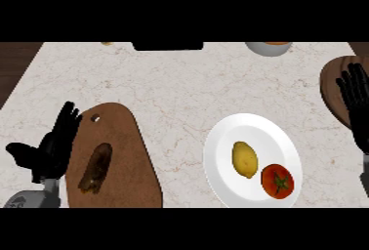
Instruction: Pick the lemon from the plate and place it in the bowl
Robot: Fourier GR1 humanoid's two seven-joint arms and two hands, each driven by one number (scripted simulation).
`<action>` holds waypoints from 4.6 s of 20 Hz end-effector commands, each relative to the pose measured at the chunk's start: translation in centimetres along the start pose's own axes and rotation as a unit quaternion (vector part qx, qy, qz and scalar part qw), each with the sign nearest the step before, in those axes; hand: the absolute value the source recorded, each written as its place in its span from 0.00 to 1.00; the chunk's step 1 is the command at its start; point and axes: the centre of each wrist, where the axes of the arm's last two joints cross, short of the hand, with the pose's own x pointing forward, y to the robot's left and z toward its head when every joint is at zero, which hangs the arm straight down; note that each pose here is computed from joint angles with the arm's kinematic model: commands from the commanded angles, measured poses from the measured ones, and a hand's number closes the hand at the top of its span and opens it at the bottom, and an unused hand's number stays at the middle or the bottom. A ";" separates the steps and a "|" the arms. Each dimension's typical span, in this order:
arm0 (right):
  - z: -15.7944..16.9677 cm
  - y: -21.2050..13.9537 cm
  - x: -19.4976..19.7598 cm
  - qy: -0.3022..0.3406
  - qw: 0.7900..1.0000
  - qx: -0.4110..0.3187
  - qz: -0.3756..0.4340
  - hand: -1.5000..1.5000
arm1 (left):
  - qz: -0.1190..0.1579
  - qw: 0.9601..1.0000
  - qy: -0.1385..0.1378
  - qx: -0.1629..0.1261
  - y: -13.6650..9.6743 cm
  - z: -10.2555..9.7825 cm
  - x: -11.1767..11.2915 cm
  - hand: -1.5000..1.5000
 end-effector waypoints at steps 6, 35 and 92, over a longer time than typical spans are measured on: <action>4.7 7.5 -0.2 0.011 0.991 -0.129 -0.022 1.00 | -0.063 0.977 -0.088 -0.181 -5.9 -0.6 4.5 0.50; 1.1 14.2 10.1 0.413 0.782 0.235 0.404 0.00 | -0.059 0.964 -0.066 -0.250 -11.0 -0.4 5.7 0.50; 3.3 21.2 1.1 0.345 0.789 0.137 0.490 1.00 | -0.048 0.967 -0.058 -0.244 -9.6 0.6 4.4 0.50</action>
